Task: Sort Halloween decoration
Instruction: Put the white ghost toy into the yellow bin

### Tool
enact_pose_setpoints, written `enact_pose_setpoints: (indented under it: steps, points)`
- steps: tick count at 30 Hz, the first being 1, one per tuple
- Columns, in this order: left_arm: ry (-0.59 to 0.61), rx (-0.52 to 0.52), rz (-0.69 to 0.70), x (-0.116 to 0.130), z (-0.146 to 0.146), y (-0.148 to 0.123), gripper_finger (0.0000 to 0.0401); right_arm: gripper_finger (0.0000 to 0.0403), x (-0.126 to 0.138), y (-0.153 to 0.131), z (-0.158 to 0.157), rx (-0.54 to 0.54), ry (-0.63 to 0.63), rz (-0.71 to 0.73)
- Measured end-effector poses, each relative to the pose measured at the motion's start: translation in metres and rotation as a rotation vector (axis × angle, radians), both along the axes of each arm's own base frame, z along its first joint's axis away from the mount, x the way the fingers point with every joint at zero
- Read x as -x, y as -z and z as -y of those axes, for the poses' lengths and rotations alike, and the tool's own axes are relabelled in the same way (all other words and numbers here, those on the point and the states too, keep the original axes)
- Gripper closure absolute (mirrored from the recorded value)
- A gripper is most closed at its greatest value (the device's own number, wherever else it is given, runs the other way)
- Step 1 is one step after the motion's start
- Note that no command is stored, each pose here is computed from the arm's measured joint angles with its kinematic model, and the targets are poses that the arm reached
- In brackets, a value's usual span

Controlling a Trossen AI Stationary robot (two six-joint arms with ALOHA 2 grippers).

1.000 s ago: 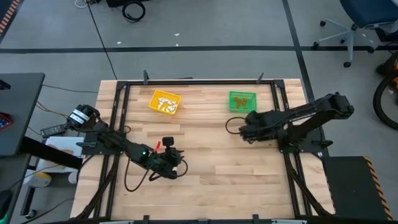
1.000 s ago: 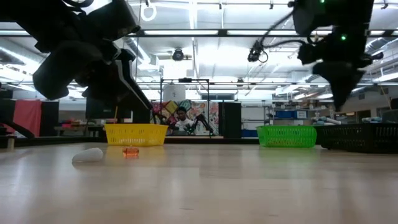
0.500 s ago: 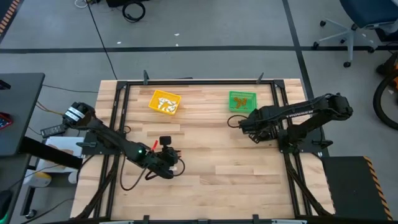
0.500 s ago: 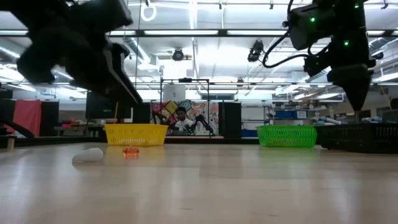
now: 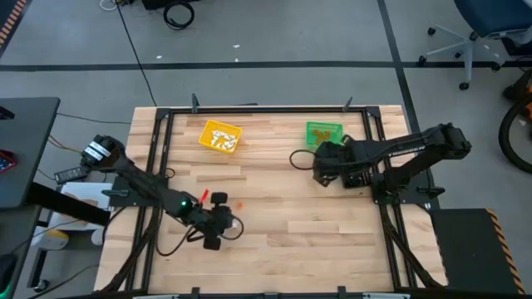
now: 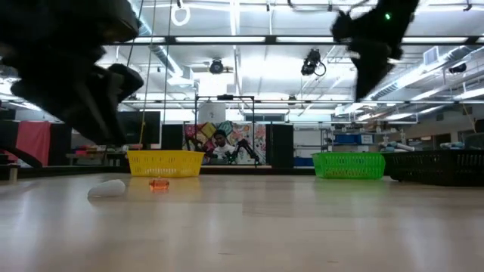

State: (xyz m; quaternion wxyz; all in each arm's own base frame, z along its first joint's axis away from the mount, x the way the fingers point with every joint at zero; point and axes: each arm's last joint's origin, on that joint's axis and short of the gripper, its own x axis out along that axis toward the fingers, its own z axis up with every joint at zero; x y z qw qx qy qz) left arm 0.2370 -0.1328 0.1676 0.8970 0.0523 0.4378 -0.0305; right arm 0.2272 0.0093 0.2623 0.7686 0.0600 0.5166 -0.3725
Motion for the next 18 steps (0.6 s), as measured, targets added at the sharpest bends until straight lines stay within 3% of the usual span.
enact_pose_setpoints:
  steps: [5, 10, 18]
  points:
    - [-0.015, 0.029, 0.006, 0.004, 0.008, 0.001, 0.0312, 0.0227, -0.027, -0.007, -0.012, 0.047, -0.180, 0.204]
    - [-0.063, 0.046, 0.016, 0.001, 0.015, 0.009, 0.0276, 0.0227, -0.059, 0.002, -0.029, 0.125, -0.388, 0.366]
    - [-0.136, 0.014, 0.002, 0.000, 0.018, 0.024, 0.0226, 0.0227, -0.097, 0.035, -0.043, 0.211, -0.540, 0.366]
